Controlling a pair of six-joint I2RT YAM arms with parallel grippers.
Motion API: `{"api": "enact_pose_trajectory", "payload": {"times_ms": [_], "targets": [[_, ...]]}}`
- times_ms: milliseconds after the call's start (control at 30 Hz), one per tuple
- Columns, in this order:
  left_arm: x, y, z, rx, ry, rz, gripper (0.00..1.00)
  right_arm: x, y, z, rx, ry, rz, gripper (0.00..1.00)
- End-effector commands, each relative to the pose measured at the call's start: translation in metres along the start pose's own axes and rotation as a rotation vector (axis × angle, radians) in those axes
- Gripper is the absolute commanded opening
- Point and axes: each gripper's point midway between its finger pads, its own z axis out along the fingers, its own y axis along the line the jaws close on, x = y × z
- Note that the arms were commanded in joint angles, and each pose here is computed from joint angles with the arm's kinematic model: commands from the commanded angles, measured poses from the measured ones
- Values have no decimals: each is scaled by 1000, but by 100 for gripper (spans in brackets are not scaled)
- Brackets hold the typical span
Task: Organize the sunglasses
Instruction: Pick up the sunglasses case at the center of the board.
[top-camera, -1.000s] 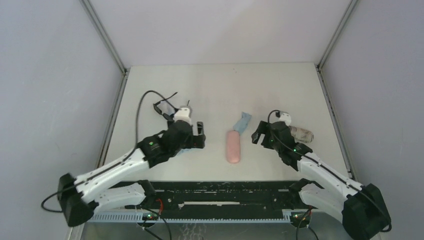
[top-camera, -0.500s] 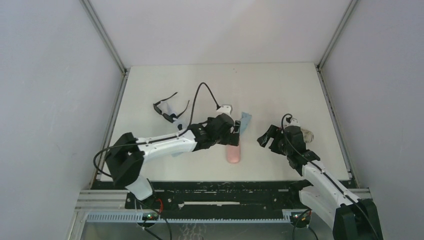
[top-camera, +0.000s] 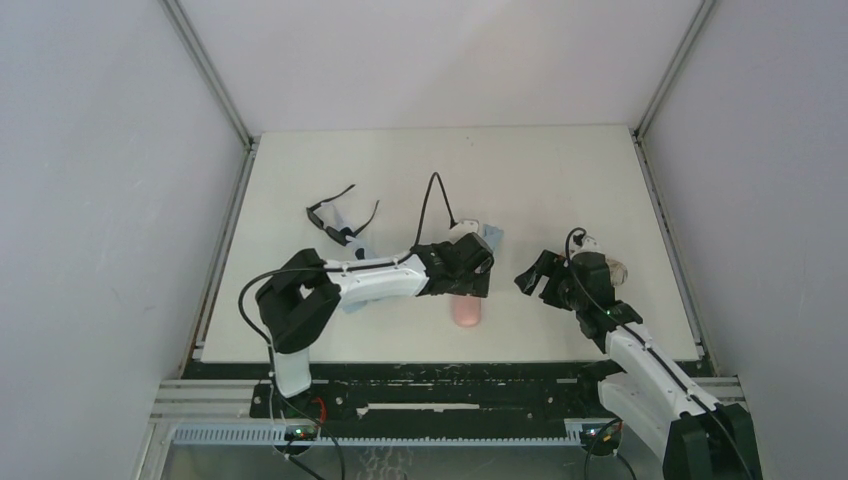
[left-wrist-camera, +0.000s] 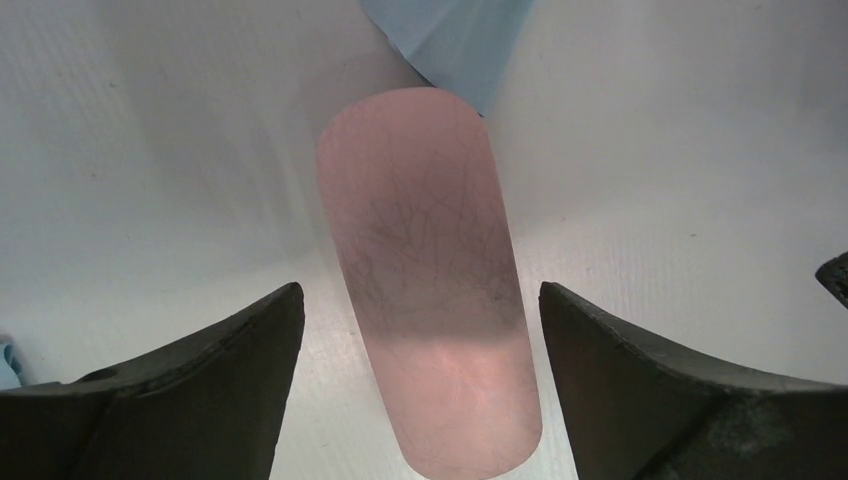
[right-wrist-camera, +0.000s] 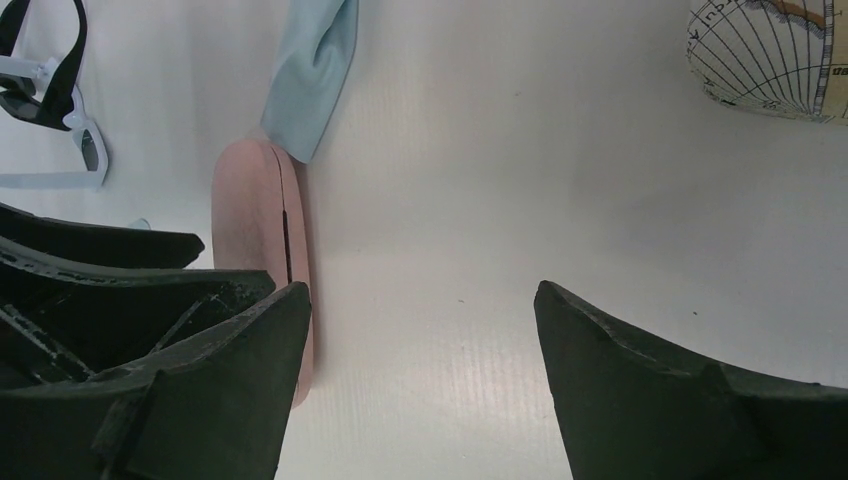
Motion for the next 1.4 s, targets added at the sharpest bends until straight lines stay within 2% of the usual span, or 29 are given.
{"api": "enact_pose_trajectory", "payload": {"times_ms": [0,167,467,733,900,1100,1233,1367], "targets": [[-19,-14,-2,7,-39,-30,89,-9,6,-1,-32,-31,-22,82],[-14,-13,5,-5,-27,-27,85,-8,4,0,-29,-28,-18,81],[-14,-10,6,-16,-29,-18,70,-8,5,0,-30,-23,-17,81],[-21,-6,-9,-8,-61,-3,45,-13,9,-5,-50,-49,-21,81],[-43,-5,-45,56,-154,6,29,-25,26,-17,-124,-104,-18,81],[-75,-11,-120,259,-332,17,1,-47,59,-41,-262,-186,-68,84],[-88,-16,-177,441,-460,23,0,-52,95,-67,-452,-217,-147,84],[-92,-12,-227,566,-536,11,0,-51,143,-107,-713,-199,-186,84]]}}
